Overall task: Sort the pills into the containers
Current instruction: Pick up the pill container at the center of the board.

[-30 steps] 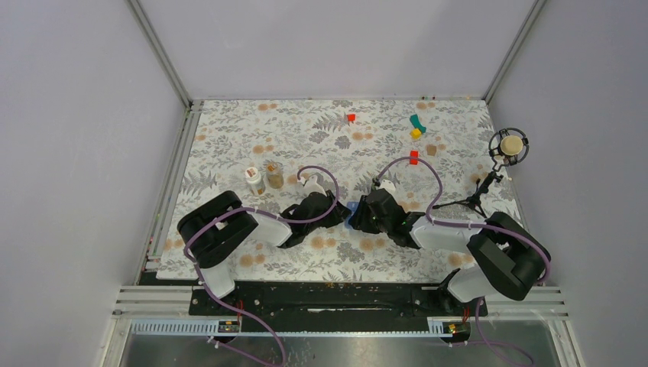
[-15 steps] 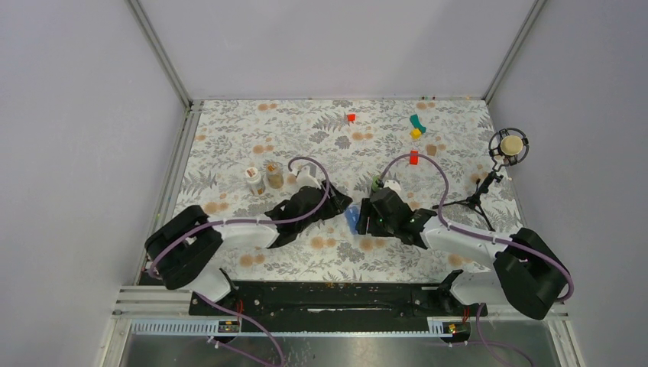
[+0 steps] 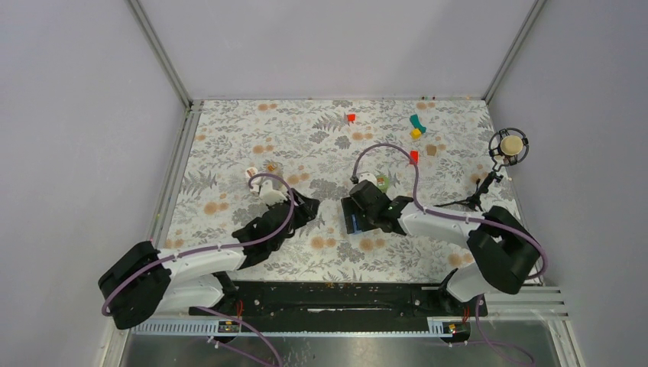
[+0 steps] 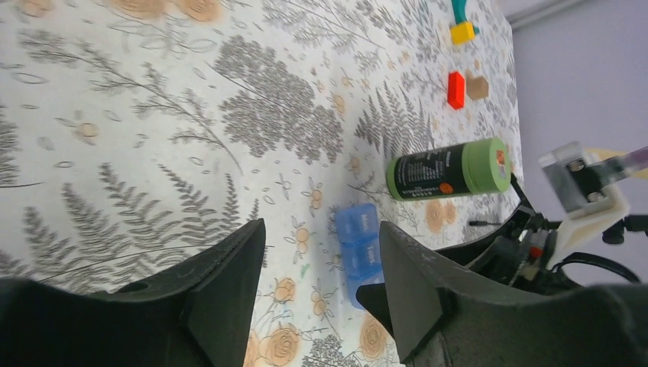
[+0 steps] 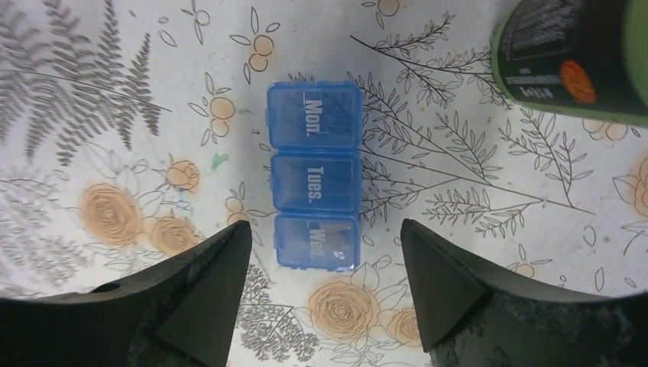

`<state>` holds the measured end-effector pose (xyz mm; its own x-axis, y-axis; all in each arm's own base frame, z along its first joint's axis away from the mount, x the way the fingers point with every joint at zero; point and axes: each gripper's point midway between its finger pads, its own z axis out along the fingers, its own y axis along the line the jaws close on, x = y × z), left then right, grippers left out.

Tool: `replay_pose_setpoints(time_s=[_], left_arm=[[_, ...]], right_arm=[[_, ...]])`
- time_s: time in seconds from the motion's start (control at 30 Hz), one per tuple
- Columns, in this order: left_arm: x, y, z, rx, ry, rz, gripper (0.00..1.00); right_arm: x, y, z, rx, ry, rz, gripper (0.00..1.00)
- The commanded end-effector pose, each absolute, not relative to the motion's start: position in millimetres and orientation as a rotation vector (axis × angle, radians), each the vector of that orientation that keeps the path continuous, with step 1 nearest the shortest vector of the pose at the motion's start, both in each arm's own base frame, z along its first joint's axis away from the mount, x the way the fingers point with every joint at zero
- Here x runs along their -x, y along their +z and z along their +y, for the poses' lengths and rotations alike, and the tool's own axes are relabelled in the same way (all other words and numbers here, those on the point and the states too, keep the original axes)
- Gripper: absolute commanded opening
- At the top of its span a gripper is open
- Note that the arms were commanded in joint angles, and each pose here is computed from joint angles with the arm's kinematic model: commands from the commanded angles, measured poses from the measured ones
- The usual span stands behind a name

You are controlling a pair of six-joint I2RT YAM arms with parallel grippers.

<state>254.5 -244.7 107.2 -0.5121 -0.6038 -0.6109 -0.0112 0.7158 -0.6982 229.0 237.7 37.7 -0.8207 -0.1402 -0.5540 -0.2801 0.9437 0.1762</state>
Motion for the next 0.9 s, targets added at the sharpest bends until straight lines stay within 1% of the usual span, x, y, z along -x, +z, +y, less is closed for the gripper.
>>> replay_pose_setpoints(time_s=[0.0, 0.1, 0.33, 0.53, 0.67, 0.8, 0.87], left_arm=[[-258.3, 112.8, -215.9, 0.589, -0.739, 1.897, 0.58], [-256.8, 110.5, -211.1, 0.604, -0.732, 1.892, 0.59], [-257.8, 105.3, -211.8, 0.594, -0.705, 1.910, 0.61], [-256.9, 98.3, -216.0, 0.600, -0.718, 1.929, 0.62], [-255.9, 90.1, -227.3, 0.577, -0.746, 1.968, 0.63], [-255.3, 84.7, -237.6, 0.560, -0.775, 1.997, 0.64], [-255.0, 83.7, -240.4, 0.558, -0.787, 2.002, 0.64]], right_arm=[[-244.6, 38.8, 244.1, 0.405, 0.209, 2.485, 0.77], [-246.9, 34.8, 251.6, 0.469, 0.185, 2.484, 0.71], [-250.5, 24.2, 253.3, 0.487, 0.120, 2.493, 0.69], [-252.6, 21.8, 254.6, 0.482, 0.125, 2.477, 0.63], [-254.4, 24.5, 260.5, 0.473, 0.176, 2.445, 0.63], [-256.2, 22.9, 262.3, 0.477, 0.177, 2.440, 0.65], [-256.4, 21.8, 260.4, 0.473, 0.163, 2.443, 0.63]])
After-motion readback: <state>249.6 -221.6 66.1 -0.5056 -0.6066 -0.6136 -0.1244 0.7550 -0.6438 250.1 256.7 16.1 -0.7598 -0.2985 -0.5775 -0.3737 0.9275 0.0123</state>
